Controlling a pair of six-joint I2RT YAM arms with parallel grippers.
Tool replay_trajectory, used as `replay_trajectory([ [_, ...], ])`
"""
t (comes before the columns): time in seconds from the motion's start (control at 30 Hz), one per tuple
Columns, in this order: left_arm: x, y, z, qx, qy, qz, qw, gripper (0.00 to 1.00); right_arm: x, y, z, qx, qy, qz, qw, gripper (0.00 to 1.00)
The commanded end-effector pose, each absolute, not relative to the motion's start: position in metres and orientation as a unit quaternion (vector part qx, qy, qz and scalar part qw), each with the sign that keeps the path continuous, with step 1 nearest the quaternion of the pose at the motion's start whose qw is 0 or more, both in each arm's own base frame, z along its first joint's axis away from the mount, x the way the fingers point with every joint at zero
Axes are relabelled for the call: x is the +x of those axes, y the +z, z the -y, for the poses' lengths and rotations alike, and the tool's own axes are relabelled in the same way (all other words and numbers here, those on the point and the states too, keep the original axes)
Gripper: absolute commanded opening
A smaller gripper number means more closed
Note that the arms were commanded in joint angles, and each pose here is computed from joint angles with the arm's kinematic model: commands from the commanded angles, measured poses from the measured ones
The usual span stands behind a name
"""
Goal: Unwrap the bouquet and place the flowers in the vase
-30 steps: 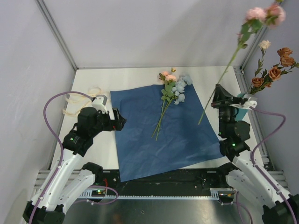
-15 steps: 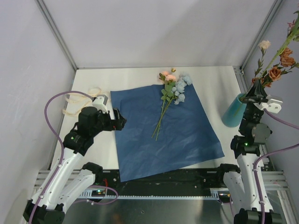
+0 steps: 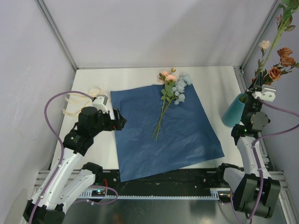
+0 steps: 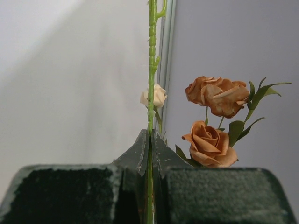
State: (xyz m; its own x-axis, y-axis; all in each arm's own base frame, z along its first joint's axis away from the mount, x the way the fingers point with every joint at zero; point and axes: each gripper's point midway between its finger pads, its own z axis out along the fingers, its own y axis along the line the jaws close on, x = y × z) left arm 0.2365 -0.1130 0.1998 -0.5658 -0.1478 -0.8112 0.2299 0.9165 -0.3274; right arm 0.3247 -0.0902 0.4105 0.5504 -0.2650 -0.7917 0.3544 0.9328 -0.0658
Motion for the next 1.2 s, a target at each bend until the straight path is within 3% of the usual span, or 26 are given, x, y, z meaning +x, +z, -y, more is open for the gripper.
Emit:
replay_trajectory([
  [0.0, 0.236, 0.203, 0.114, 0.035, -0.207, -0.856, 0.472, 0.99, 0.309, 0.456, 0.091, 0.045, -0.175, -0.355, 0.917, 0.0],
  [0.37, 0.236, 0.204, 0.114, 0.034, -0.207, -0.855, 0.474, 1.0, 0.326, 0.462, 0.095, 0.036, -0.154, -0.357, 0.921, 0.0],
  [1.17, 0.235, 0.207, 0.115, 0.037, -0.211, -0.853, 0.477, 1.0, 0.349, 0.392, 0.097, 0.038, -0.173, -0.389, 0.904, 0.0],
])
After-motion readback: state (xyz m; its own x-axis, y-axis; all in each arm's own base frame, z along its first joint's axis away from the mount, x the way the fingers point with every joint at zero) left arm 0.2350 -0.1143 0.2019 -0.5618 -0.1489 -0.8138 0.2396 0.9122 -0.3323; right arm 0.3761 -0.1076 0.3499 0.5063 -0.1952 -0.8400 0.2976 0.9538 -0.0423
